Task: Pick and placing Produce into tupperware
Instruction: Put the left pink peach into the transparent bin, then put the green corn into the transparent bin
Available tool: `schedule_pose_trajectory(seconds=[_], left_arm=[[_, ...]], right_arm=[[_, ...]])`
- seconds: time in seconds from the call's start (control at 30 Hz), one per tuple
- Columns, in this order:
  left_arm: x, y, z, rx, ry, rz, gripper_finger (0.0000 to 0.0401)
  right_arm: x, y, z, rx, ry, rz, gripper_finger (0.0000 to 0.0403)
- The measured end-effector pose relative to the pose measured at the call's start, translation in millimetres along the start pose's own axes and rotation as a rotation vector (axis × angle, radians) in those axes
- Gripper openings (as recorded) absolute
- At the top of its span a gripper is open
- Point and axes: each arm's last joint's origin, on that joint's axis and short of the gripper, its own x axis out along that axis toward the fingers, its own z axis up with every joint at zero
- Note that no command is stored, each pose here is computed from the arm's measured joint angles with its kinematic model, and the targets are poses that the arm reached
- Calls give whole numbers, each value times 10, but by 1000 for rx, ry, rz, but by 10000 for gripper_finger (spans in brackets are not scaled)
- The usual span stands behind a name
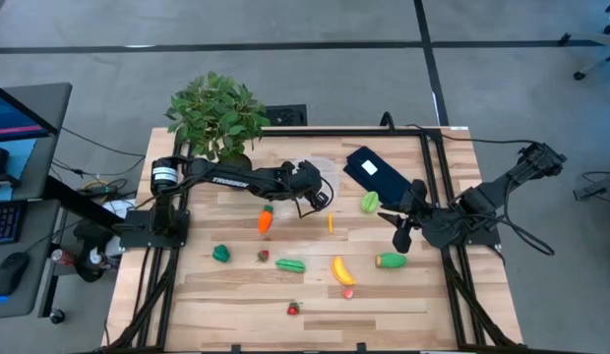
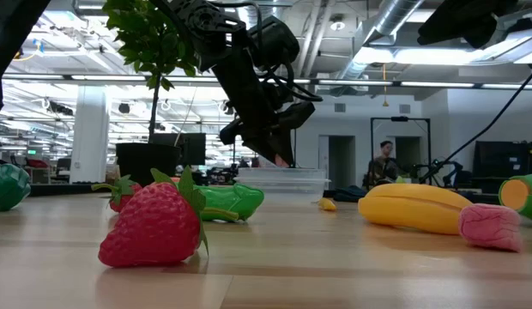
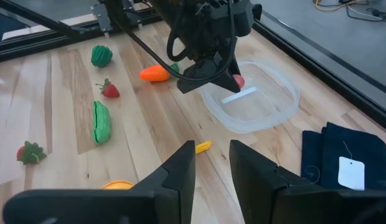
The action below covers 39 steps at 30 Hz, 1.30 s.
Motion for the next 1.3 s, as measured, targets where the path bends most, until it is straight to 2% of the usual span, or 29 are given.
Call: schedule_pose_trajectory(seconds=[0.33, 0.53, 0.67, 0.83, 0.97, 1.17, 1.3], left_arm=[[0, 0, 2, 22, -2, 1, 146], [0, -1, 2, 22, -2, 0, 155], [-82, -27, 41, 35, 27, -112, 155], [-398, -177, 101, 200, 18, -308, 156], [-640, -308, 76, 342, -22, -350, 155], [-934, -421, 31, 481, -58, -384, 155], [-1093, -441, 32, 539, -79, -403, 155]], right_arm=[[0, 1, 0, 1, 1, 3, 93], [0, 1, 0, 0, 2, 3, 93], [-16, 30, -37, -16, 69, 83, 93], [-108, 125, -181, -16, 154, 211, 93], [-162, 164, -420, 60, 213, 232, 93], [-236, 270, -812, 195, 298, 300, 93], [-262, 340, -1035, 170, 340, 298, 93]])
